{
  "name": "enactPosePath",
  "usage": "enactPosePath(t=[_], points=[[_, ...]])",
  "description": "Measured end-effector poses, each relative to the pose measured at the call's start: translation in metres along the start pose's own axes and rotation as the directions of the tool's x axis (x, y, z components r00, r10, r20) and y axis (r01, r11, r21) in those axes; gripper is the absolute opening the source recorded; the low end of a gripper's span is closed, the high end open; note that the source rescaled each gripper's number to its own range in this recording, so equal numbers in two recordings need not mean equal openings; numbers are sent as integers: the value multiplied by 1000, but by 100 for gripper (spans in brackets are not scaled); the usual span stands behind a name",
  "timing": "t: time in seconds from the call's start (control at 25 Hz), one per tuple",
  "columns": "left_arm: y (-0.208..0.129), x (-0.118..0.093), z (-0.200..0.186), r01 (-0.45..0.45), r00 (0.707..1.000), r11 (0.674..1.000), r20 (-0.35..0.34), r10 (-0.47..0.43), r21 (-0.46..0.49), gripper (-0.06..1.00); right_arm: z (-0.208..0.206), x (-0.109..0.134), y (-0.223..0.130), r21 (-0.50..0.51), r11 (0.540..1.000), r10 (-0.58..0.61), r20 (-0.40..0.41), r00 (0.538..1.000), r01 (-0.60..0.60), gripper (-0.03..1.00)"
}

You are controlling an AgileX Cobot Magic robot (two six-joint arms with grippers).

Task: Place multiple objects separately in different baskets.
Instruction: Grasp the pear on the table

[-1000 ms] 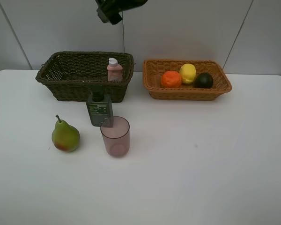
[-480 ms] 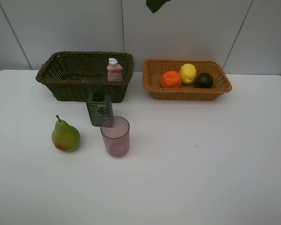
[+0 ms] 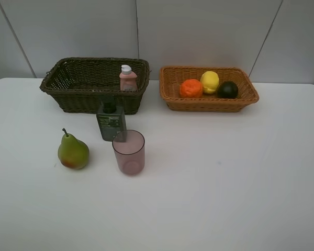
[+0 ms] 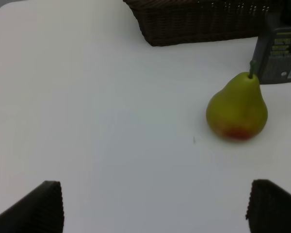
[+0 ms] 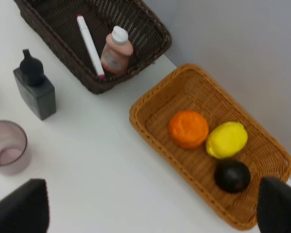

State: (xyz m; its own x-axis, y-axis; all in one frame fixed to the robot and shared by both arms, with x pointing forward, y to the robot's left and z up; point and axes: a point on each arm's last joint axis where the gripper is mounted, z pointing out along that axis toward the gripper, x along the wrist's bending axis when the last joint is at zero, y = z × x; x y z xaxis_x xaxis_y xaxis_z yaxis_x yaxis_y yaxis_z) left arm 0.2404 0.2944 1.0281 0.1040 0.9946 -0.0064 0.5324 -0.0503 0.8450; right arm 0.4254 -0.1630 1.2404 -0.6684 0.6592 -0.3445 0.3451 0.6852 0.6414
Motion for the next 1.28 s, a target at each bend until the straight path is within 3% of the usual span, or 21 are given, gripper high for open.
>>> enactPosePath(t=[0.36,0.64,1.0,1.28], points=[[0,0,0,0,1000,1000,0,0,0,100,-27,32,-103,-42,999,6,-32,999,-8,88],[0,0,0,0,1000,1000,0,0,0,100,-43,59,-173,-125,983,126,-98,987,-138,88],[0,0,0,0,1000,1000,0,0,0,100,-33,80,-227,-126,953,257,-137,957,-274,88],[0,0,0,0,1000,1000,0,0,0,100,-27,88,-248,-177,940,270,-136,953,-292,88]])
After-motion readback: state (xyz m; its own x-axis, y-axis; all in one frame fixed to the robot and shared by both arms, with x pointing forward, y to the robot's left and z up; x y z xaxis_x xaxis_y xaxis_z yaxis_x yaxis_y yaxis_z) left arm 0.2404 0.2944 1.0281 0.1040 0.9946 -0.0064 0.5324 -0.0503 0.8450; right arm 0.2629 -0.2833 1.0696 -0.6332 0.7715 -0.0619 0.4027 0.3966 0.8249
